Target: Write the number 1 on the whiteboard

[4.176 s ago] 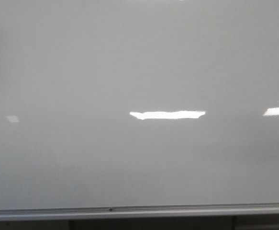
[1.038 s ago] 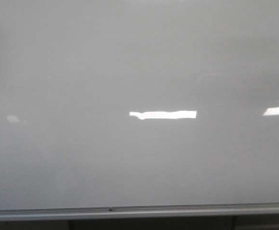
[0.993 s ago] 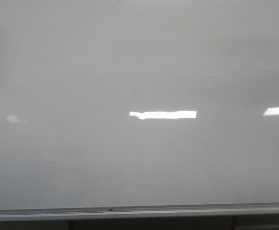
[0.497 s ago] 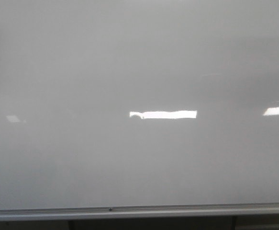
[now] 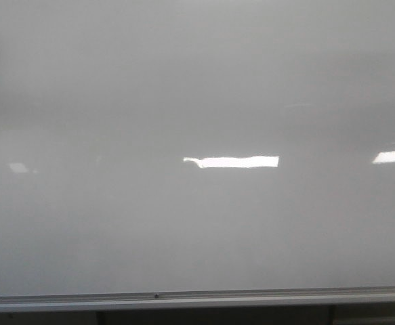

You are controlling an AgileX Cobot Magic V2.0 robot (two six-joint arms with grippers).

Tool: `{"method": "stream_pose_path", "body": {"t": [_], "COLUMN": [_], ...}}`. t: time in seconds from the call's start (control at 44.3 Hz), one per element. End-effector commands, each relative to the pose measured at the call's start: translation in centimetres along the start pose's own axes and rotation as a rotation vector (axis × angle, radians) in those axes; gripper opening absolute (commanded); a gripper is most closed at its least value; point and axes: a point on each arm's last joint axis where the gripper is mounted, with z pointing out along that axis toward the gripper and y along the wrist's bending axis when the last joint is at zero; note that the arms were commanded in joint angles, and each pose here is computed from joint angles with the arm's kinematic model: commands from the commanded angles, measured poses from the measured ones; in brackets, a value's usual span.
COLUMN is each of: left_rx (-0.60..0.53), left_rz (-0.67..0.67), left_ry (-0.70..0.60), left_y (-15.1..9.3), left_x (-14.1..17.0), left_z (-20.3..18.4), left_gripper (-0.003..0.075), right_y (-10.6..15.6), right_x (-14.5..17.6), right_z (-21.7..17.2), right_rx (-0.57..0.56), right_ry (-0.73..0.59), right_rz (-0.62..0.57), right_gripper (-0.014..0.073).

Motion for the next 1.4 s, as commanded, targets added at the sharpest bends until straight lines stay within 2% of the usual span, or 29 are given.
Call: {"method": "stream_pose_path", "body": {"t": [0.0,0.248,0.339,0.564,0.813,1.016,1.219,1.377], "left_rx": [-0.007,-0.013,-0.014,-0.015,-0.015,-0.011,0.022,0.086], "left_rz": [-0.021,-0.022,-0.022,-0.023,-0.023,-0.021,0.025,0.167], "left_ry": [-0.154,-0.175,-0.177,-0.179,-0.177,-0.174,-0.117,-0.075], "left_y": [0.1,0.2,0.2,0.2,0.3,0.2,-1.0,-3.3], "left_x": [-2.2,-2.3,-2.2,-2.2,-2.2,-2.3,-2.1,-1.4], "left_z": [-0.4,1.0,1.3,1.6,1.7,1.1,-2.9,-7.2], "left_gripper": [0.0547,0.0545,0.0521,0.0347,0.0106,-0.001,-0.0019,-0.0019], "right_y": [-0.1,-0.1,-0.1,-0.1,-0.1,-0.1,-0.1,-0.1], "right_x": [-1.4,-1.4,-1.4,-1.4,-1.4,-1.4,-1.4,-1.4], "right_z": [-0.3,-0.3,-0.3,-0.3,-0.3,-0.3,-0.3,-0.3], "right_rx": [0.008,0.008,0.008,0.008,0.008,0.008,0.008,0.008], "right_ry": [-0.096,-0.096,-0.096,-0.096,-0.096,-0.096,-0.096,-0.096], "right_rz": [-0.018,-0.018,-0.018,-0.018,-0.018,-0.018,-0.018,-0.018], "right_gripper": [0.0614,0.0614,0.0614,0.0614,0.0614,0.0614,0.0614,0.0614]}}
